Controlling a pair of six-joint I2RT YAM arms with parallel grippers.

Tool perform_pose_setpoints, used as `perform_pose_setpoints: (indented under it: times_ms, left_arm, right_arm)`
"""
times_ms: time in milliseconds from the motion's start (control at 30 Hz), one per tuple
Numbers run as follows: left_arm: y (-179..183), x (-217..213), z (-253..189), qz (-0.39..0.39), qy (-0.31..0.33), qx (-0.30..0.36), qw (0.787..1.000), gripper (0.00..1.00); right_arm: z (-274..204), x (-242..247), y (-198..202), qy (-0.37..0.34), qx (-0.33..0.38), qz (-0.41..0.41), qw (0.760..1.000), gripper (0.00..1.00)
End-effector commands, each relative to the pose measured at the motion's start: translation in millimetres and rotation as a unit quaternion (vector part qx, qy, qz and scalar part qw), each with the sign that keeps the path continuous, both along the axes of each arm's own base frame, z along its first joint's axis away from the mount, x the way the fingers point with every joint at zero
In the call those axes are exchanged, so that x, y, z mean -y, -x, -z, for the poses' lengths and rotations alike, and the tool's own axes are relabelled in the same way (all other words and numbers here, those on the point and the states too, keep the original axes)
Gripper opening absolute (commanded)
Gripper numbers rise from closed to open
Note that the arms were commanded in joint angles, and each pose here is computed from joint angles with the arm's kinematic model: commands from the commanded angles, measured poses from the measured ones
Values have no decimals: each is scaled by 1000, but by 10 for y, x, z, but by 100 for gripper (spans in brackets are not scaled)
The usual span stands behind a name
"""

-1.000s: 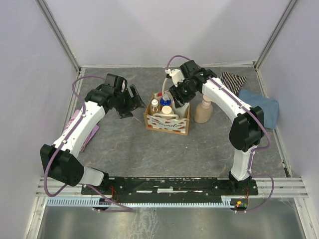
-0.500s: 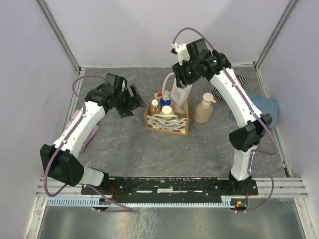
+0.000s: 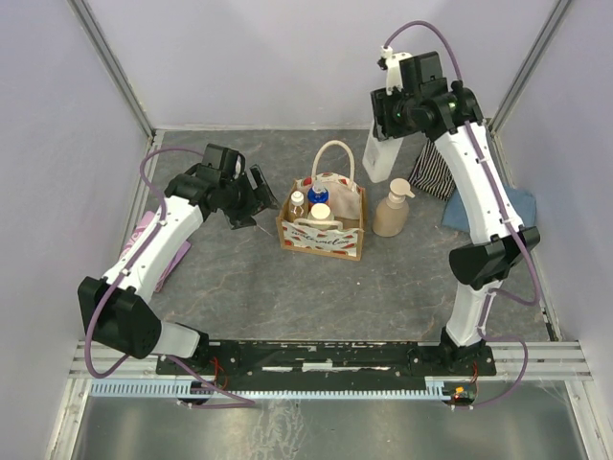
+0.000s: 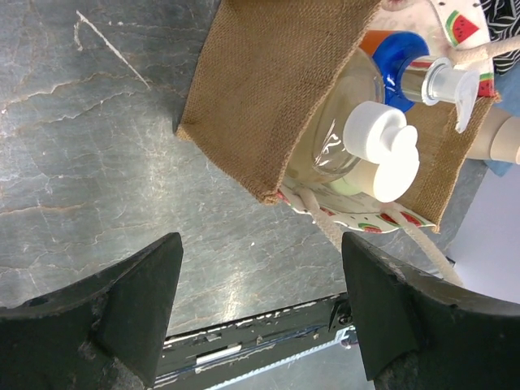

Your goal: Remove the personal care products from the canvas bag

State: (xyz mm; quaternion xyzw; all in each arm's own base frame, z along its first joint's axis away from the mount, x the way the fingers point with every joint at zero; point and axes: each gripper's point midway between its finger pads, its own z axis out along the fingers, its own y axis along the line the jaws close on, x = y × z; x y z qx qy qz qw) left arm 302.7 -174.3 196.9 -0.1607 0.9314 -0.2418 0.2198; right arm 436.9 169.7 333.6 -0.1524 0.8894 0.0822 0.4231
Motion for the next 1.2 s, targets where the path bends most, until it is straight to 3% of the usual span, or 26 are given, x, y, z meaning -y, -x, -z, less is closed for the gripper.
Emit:
perform_pose_setpoints:
  times_ms: [0, 267, 500, 633, 867, 933, 1033, 1167]
  left_arm:
    - [-144, 118, -259, -3, 37, 49, 998, 85]
    - [-625, 262, -454, 43, 20, 123, 991, 85]
    - [-947, 316, -425, 101, -51, 163, 980, 85]
    - [-938, 422, -296, 140, -93, 145, 975, 85]
    - [-645, 700, -40, 199, -182, 117, 956, 85]
    - [-594, 666, -21, 194, -197, 110, 955, 84]
    - [-570, 608, -27, 184, -210, 105, 955, 84]
    - [-590, 692, -59, 190, -203, 113, 954, 84]
  right_arm:
    - [-425, 215, -117, -19, 76, 48, 996, 45]
    - [293, 202, -310, 1, 8, 45, 999, 45]
    - [874, 185, -424, 24, -50, 38, 998, 46]
    - [990, 188, -423, 27, -61, 42, 997, 54]
    - [1150, 209, -380, 36, -84, 43, 995, 56]
    - [1200, 222, -362, 40, -91, 44, 994, 62]
    - [1263, 253, -339, 47, -99, 48, 993, 85]
    - [1288, 266, -301, 48, -103, 50, 992, 95]
